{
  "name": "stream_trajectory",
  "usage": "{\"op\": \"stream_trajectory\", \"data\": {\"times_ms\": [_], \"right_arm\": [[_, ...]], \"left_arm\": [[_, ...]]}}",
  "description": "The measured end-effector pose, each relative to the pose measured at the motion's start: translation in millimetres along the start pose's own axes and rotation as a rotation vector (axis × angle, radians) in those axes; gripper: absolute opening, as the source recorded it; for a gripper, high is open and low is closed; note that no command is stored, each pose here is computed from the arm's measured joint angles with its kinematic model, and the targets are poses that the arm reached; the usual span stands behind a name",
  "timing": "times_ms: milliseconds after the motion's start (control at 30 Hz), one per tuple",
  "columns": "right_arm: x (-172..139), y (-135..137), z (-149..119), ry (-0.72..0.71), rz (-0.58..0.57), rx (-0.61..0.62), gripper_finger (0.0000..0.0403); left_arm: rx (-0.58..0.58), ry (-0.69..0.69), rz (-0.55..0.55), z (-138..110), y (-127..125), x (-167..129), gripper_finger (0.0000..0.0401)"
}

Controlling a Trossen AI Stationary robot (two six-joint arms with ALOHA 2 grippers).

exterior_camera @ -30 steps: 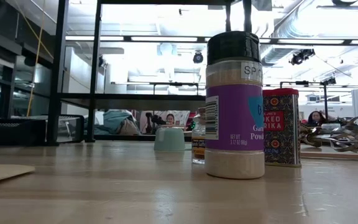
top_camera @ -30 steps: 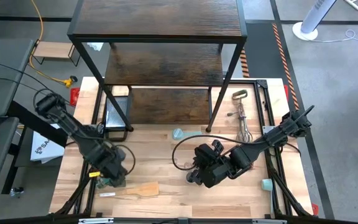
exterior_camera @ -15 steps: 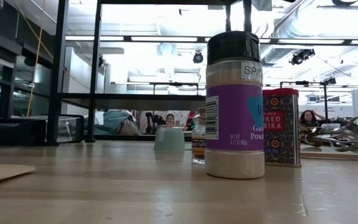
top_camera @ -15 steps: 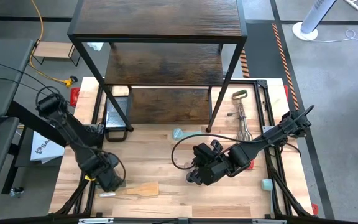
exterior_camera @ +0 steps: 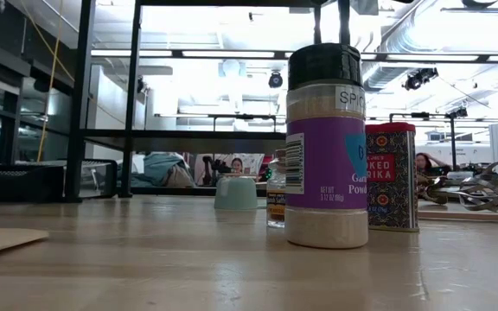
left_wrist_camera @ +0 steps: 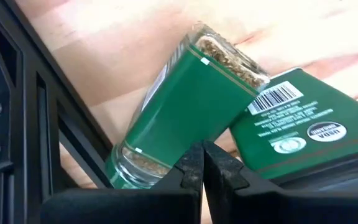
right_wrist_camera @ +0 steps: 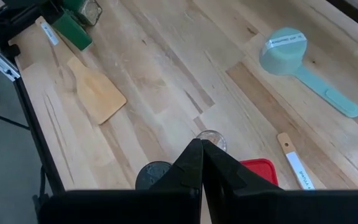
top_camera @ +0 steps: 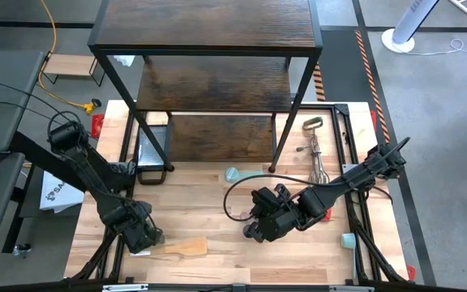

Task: Shelf spices
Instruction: Adjust the green seasoning bottle on the table

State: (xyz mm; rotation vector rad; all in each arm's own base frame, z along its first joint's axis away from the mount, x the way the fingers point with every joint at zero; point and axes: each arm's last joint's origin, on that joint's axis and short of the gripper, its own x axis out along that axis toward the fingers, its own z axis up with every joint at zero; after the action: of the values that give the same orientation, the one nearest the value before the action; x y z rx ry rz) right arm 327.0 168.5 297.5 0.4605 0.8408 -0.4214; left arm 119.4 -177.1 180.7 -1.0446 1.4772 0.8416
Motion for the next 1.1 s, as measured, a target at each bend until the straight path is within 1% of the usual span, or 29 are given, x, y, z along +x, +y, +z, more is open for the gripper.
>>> {"op": "stream_trajectory", "data": {"times_ms": [100, 300, 433, 500, 567, 667, 767, 833, 900, 1000, 1033, 1100], "right_arm": [[0, 0, 0, 0.006, 0.004, 0.0, 0.0], [0, 1, 0, 0.01, 0.009, 0.008, 0.0], [0, 1, 0, 0.008, 0.012, 0.01, 0.0], [0, 1, 0, 0.008, 0.013, 0.01, 0.0], [0, 1, 0, 0.007, 0.014, 0.011, 0.0], [0, 1, 0, 0.006, 0.015, 0.012, 0.0], [0, 1, 1, 0.004, 0.019, 0.015, 0.0], [0, 2, 1, 0.001, 0.023, 0.017, 0.0], [0, 2, 1, -0.001, 0.027, 0.02, 0.0], [0, 3, 2, -0.008, 0.038, 0.026, 0.0], [0, 3, 2, -0.008, 0.038, 0.027, 0.0], [0, 3, 2, -0.009, 0.038, 0.038, 0.0]], "left_arm": [[-0.015, -0.005, 0.005, 2, 0, 1, 0.0], [-0.056, -0.078, -0.019, 13, -4, 0, 0.0], [-0.061, -0.153, -0.062, 24, -10, 0, 0.0], [-0.059, -0.2, -0.067, 32, -12, 0, 0.0], [-0.05, -0.229, -0.104, 40, -19, -2, 0.0], [-0.022, -0.295, -0.125, 55, -25, -6, 0.0], [0.024, -0.327, -0.18, 62, -34, -22, 0.0], [0.068, -0.338, -0.193, 62, -37, -35, 0.0], [0.089, -0.354, -0.144, 62, -32, -44, 0.0], [0.066, -0.361, 0.012, 62, -15, -42, 0.0], [0.049, -0.352, 0.046, 62, -11, -40, 0.0], [0.017, -0.322, 0.066, 61, -7, -35, 0.0]]}}
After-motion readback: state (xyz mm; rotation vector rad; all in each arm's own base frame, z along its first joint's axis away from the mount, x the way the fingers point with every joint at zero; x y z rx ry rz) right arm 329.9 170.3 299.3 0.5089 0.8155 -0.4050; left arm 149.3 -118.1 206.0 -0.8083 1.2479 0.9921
